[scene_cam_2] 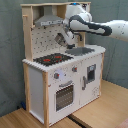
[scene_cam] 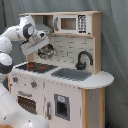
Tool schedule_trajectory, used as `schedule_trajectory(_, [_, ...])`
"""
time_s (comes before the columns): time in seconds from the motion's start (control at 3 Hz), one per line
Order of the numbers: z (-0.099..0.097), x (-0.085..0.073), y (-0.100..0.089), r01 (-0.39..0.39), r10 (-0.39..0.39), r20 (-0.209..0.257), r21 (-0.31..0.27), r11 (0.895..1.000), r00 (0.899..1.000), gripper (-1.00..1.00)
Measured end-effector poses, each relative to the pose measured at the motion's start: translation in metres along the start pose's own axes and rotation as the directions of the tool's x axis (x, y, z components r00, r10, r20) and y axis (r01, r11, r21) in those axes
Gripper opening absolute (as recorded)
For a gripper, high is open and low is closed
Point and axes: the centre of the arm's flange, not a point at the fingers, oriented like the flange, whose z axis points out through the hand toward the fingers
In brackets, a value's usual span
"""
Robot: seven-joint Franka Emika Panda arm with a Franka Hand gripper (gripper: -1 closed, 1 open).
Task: Play with the kitchen
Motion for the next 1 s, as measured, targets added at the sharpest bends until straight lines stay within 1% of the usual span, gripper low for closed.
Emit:
schedule_trajectory(0.33, [0.003,0.011,-0.022,0.042,-0.042,-0.035,0.008,0.999,0.999,-1.00])
schedule_trajectory(0.67, [0.006,0.020,-0.042,0.082,-0.081,-0.065,0.020,0.996,0.995,-1.00])
schedule_trajectory(1.0, [0.008,0.030,-0.065,0.131,-0.127,-0.096,0.038,0.991,0.987,-1.00])
